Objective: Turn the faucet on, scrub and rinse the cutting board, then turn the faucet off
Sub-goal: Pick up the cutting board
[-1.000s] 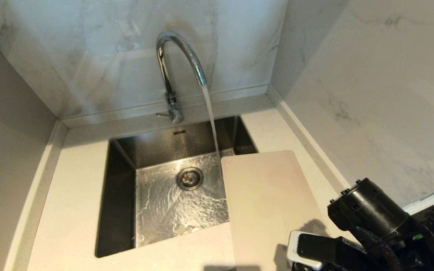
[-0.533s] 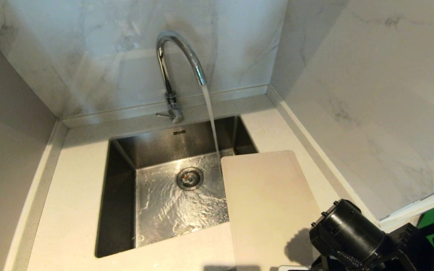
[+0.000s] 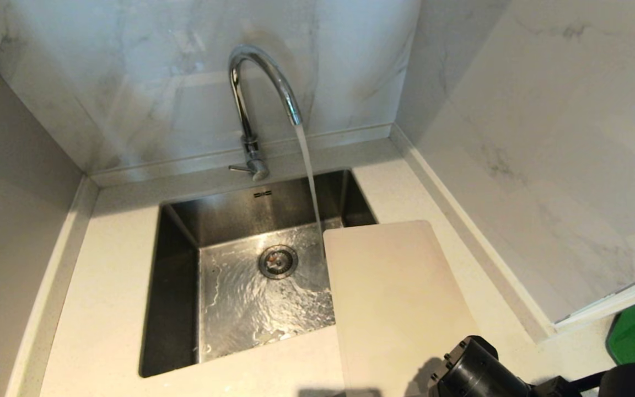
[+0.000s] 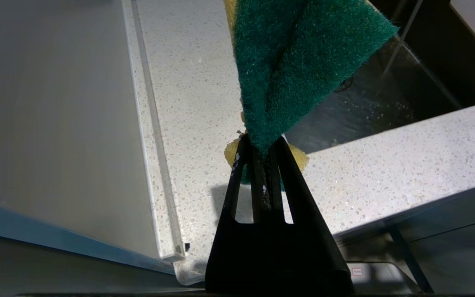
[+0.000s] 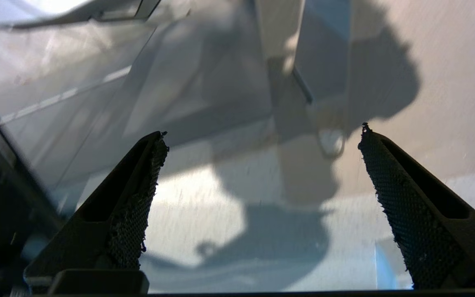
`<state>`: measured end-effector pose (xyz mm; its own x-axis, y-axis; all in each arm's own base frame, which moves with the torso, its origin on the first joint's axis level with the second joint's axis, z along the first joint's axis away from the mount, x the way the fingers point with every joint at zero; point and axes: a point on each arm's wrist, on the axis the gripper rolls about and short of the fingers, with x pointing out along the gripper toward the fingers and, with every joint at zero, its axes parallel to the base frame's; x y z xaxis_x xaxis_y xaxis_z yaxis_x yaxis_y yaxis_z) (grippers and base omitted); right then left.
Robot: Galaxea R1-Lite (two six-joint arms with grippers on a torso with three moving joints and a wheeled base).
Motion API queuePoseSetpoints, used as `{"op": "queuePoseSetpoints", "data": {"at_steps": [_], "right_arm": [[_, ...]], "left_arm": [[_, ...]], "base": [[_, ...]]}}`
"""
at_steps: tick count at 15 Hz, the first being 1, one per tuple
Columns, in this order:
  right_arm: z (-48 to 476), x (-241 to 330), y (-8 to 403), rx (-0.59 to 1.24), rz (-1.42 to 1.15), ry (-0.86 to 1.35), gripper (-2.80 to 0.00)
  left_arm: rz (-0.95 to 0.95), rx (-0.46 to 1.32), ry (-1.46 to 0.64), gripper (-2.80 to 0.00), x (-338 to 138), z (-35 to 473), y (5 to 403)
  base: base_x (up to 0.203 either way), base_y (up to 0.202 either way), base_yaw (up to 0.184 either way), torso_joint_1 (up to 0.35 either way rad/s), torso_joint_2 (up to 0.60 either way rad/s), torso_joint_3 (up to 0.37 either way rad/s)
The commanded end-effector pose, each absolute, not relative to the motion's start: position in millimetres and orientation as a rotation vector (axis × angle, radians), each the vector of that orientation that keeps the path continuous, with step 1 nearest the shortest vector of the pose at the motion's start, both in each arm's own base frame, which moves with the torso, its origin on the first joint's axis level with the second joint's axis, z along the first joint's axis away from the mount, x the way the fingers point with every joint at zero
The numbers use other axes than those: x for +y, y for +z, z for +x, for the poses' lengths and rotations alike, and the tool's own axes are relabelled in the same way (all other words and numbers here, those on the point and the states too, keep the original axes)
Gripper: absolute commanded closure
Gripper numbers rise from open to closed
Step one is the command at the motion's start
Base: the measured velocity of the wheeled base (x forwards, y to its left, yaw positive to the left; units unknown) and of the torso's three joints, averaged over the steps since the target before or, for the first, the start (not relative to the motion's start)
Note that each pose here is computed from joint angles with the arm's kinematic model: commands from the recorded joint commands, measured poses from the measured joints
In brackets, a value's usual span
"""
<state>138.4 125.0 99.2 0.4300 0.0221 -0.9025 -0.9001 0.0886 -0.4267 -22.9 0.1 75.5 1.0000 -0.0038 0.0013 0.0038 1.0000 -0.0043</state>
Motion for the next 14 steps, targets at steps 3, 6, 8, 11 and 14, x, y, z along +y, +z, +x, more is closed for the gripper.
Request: {"op": "queuePoseSetpoints", "data": {"at_steps": [3,6,8,11,14], "right_arm": [[135.7,128.1,85.5,0.867,-1.291,0.87,-2.8],[135.4,129.9,80.4,0.86,-1.271,0.905,-2.8],[134.8,129.8,72.0,0.867,-1.277,0.91,-2.8],[135.8,130.4,60.5,0.891,-1.285,0.915,-2.8],[136.5,131.1,57.6,0.887,-1.284,0.913,-2.8]], "left_arm": [[-0.005,0.002,-0.003,0.0,0.1,-22.8,74.9],[-0.005,0.0,-0.005,0.0,0.1,-22.8,75.0],[-0.005,0.0,-0.005,0.0,0.1,-22.8,75.0],[-0.005,0.0,-0.005,0.0,0.1,-22.8,75.0],[-0.005,0.0,-0.003,0.0,0.1,-22.8,75.0]], "base": [[0.0,0.0,0.0,0.0,0.0,0.0],[0.0,0.0,0.0,0.0,0.0,0.0],[0.0,0.0,0.0,0.0,0.0,0.0],[0.0,0.0,0.0,0.0,0.0,0.0],[0.0,0.0,0.0,0.0,0.0,0.0]]}}
